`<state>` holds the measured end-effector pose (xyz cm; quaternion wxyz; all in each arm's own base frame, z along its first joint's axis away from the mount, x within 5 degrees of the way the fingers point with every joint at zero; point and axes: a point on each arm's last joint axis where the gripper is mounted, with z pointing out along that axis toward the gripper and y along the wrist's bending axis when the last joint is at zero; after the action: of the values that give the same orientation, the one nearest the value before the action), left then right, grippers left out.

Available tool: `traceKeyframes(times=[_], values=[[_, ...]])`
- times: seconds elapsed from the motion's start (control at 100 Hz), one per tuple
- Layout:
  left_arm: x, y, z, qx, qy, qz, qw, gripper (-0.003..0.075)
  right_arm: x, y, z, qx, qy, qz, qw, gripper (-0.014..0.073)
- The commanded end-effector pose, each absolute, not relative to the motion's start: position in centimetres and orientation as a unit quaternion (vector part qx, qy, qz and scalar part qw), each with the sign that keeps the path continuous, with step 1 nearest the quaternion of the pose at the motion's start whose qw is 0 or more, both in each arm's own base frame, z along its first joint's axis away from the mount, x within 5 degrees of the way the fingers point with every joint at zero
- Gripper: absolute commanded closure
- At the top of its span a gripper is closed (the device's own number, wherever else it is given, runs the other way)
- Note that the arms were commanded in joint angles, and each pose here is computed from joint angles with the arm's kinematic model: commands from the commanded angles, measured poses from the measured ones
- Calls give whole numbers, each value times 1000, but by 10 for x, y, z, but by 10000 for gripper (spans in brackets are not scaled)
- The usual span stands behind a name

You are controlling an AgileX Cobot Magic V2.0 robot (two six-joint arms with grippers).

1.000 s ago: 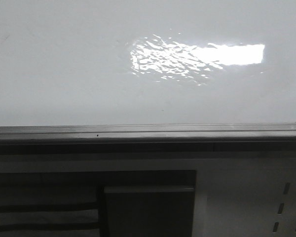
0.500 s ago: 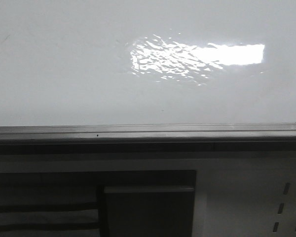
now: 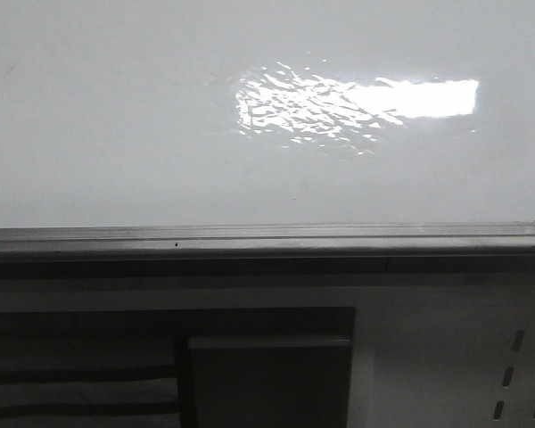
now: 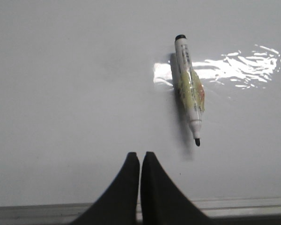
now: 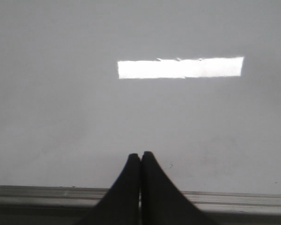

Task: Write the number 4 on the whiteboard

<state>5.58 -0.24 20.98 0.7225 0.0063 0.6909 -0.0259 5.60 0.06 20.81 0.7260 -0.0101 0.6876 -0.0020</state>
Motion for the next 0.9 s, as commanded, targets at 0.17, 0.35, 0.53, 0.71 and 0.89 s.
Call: traceKeyframes(times=[0.17, 0.35, 0.53, 0.71, 0.89], values=[[52, -3, 222, -7, 628, -47, 777, 741, 52, 1, 222, -13, 644, -9, 765, 667], [42, -2, 263, -24, 600, -70, 797, 741, 41, 0, 256, -5, 667, 1, 745, 667], [32, -3, 316, -19, 647, -71, 759, 741, 32, 0, 301, -6, 688, 1, 726, 667], [40, -4, 351, -16, 695, -66, 715, 741, 38, 1, 338, -6, 710, 2, 705, 667], [54, -4, 353, -16, 723, -63, 688, 741, 52, 1, 351, -6, 722, 2, 692, 667]])
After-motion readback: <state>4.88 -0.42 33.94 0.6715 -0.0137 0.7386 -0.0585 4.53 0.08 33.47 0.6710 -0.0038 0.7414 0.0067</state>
